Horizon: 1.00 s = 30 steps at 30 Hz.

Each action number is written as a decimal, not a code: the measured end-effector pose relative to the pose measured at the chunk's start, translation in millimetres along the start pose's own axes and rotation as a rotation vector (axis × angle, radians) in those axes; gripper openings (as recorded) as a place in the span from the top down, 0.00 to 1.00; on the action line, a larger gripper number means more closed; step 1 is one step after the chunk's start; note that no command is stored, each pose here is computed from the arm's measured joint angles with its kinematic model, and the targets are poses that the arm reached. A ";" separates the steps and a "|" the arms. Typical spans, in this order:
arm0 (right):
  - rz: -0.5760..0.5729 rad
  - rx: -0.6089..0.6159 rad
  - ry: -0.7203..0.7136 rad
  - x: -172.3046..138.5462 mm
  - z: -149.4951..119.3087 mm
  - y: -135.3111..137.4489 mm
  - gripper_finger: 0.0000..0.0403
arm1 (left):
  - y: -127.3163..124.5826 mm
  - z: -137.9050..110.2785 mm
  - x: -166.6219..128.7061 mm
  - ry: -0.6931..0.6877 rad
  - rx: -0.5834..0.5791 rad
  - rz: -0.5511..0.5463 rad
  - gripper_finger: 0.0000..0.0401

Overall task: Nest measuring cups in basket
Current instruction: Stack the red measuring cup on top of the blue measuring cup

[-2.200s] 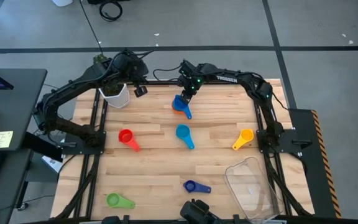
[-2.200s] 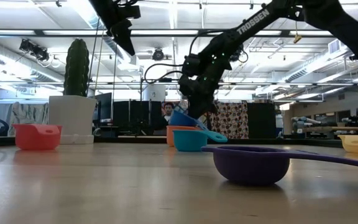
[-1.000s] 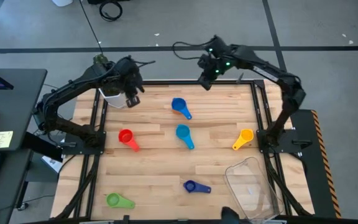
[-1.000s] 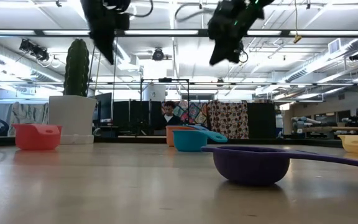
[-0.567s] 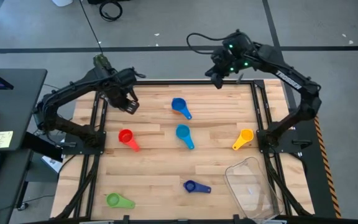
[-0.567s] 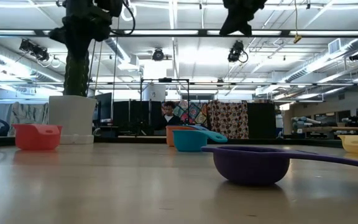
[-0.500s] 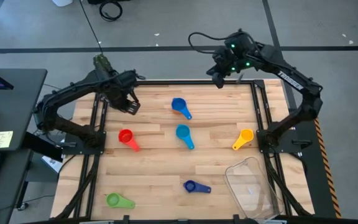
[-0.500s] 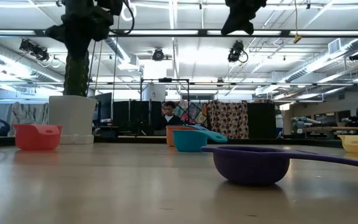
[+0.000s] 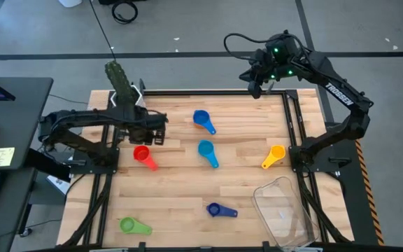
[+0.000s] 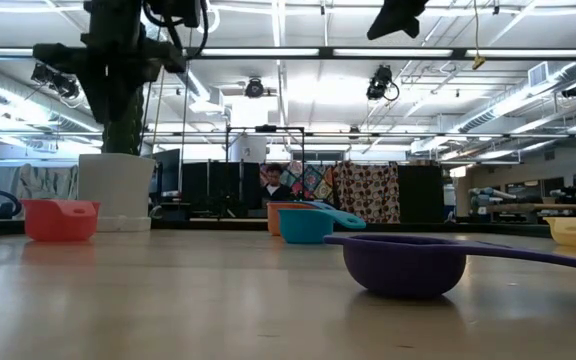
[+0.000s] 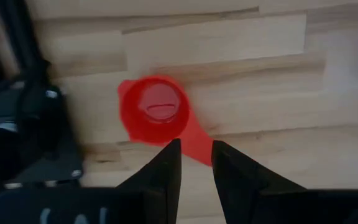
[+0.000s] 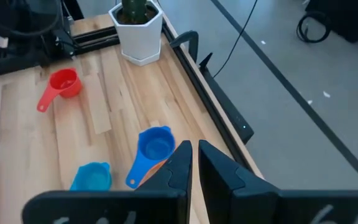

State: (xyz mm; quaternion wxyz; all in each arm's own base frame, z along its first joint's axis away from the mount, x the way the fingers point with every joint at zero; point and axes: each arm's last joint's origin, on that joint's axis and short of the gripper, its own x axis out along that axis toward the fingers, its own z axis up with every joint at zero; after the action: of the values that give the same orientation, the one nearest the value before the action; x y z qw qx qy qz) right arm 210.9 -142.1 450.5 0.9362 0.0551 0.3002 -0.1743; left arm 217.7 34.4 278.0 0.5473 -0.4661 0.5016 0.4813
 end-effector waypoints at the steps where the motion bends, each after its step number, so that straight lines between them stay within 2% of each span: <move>1: 0.000 -0.006 -0.001 -0.6 0.0 0.1 0.92 | -0.8 -2.4 5.8 -0.007 -0.014 -0.001 0.77; 7: 0.001 -0.013 -0.001 -0.6 0.0 0.1 0.92 | 3.4 -13.6 42.4 -0.098 -0.110 0.043 0.77; 10: 0.001 -0.013 -0.002 -0.6 0.0 0.2 0.92 | 9.2 -16.6 58.6 -0.086 -0.156 0.071 0.77; 15: 0.002 -0.013 -0.002 -0.6 0.0 0.2 0.92 | 10.5 -19.2 80.0 -0.054 -0.177 0.025 0.77; 18: 0.002 -0.014 -0.002 -0.6 0.1 0.2 0.92 | 8.8 -19.2 86.8 -0.058 -0.181 -0.016 0.77; 30: 0.002 -0.014 -0.003 -0.6 0.1 0.2 0.92 | 9.3 -18.1 88.7 -0.101 -0.180 -0.010 0.77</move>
State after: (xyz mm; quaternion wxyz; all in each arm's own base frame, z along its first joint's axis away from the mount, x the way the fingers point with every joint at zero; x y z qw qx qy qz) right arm 210.6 -141.8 450.9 0.9371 0.0487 0.3000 -0.1715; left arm 209.6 22.6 188.1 0.5301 -0.4912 0.4257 0.5445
